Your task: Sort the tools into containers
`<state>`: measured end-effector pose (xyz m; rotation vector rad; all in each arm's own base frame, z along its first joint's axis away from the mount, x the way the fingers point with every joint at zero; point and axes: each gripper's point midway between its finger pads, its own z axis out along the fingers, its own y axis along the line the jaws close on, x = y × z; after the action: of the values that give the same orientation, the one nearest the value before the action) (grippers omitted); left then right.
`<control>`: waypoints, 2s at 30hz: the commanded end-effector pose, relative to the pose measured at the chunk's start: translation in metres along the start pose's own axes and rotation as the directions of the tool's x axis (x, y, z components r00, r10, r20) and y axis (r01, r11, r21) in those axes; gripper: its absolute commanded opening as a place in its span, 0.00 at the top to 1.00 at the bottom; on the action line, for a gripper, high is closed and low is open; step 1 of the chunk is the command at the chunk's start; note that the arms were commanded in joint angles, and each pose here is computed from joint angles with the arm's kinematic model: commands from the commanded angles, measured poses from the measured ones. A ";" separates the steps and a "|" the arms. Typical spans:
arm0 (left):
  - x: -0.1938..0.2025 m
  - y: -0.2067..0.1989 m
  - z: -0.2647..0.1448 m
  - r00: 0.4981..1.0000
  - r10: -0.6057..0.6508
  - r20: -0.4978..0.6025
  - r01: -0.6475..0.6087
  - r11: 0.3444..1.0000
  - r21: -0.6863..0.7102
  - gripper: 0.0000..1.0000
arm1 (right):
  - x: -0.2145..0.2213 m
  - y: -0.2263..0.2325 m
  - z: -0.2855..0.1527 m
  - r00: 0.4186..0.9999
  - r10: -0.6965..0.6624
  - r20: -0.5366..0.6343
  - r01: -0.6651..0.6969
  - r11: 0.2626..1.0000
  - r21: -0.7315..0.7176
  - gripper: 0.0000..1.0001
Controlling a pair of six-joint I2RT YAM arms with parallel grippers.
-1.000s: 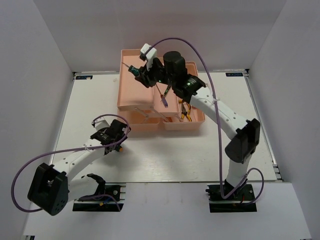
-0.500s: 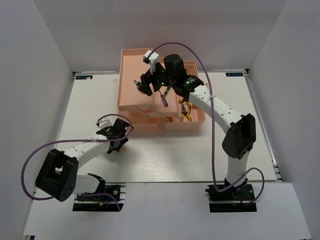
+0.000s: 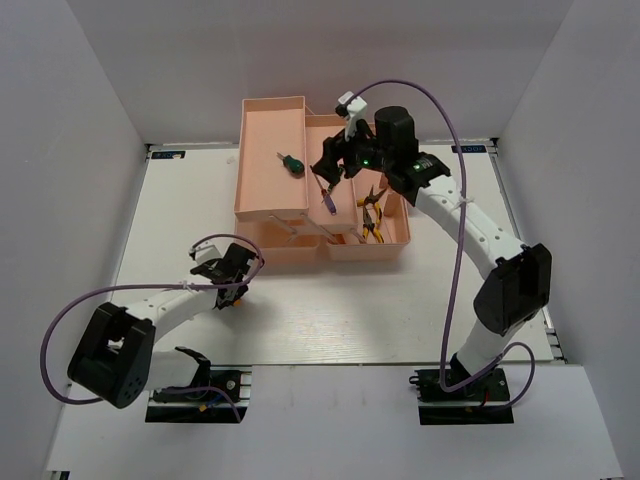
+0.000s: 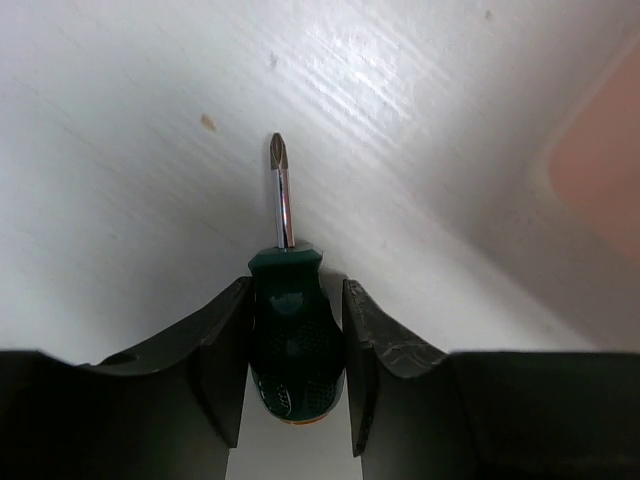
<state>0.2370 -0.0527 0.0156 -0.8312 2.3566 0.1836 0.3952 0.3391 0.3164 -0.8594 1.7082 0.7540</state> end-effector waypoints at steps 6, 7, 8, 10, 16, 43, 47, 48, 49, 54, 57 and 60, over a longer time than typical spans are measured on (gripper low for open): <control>-0.029 0.028 -0.068 0.991 -0.129 0.020 0.128 0.991 0.046 1.00 | 0.009 -0.021 -0.035 0.999 -0.031 0.024 0.029 0.997 0.076 0.10; -0.040 0.033 -0.078 0.986 -0.159 0.054 0.156 0.986 0.062 1.00 | 0.014 -0.024 -0.037 0.999 -0.039 0.019 0.038 0.995 0.092 0.10; -0.051 0.041 -0.093 0.973 -0.210 0.091 0.201 0.974 0.101 1.00 | 0.014 -0.025 -0.043 0.998 -0.057 0.020 0.055 0.993 0.107 0.22; -0.083 0.038 -0.116 0.945 -0.278 0.170 0.252 0.954 0.163 1.00 | 0.034 -0.031 -0.050 0.999 -0.045 -0.012 0.047 0.991 0.125 0.99; -0.155 -0.026 -0.162 0.929 -0.262 0.261 0.172 0.931 0.321 1.00 | 0.072 -0.037 -0.065 0.990 0.069 -0.122 -0.055 0.992 0.114 1.00; -0.271 -0.243 -0.173 0.928 -0.052 0.369 -0.185 0.796 0.576 0.28 | 0.106 0.061 -0.102 0.967 -0.254 0.035 0.239 0.843 -0.481 0.49; -0.288 -0.201 -0.212 0.894 -0.094 0.439 -0.184 0.814 0.551 0.86 | 0.119 0.092 -0.094 0.868 -0.435 0.240 0.489 0.660 -0.571 0.62; -0.283 -0.183 -0.207 0.889 -0.092 0.449 -0.170 0.843 0.510 1.00 | 0.128 0.105 -0.083 0.827 -0.485 0.282 0.548 0.589 -0.593 0.64; -0.281 -0.167 -0.213 0.882 -0.103 0.459 -0.160 0.852 0.498 1.00 | 0.125 0.108 -0.081 0.822 -0.493 0.284 0.552 0.573 -0.605 0.66; -0.241 -0.066 -0.217 0.882 -0.179 0.436 -0.021 0.909 0.416 0.53 | 0.136 0.142 -0.056 0.777 -0.539 0.325 0.595 0.461 -0.658 0.72; -0.201 -0.024 -0.205 0.904 -0.222 0.365 0.065 0.916 0.396 0.28 | 0.144 0.166 -0.040 0.728 -0.575 0.374 0.644 0.384 -0.662 0.70; -0.154 0.002 -0.184 0.938 -0.222 0.267 0.109 0.918 0.382 0.25 | 0.156 0.171 -0.006 0.627 -0.683 0.374 0.736 0.363 -0.571 0.55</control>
<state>0.2570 -0.0353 0.3379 -0.6587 1.7193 -0.2771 0.1981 0.3714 0.1793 -1.9185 0.8773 0.9750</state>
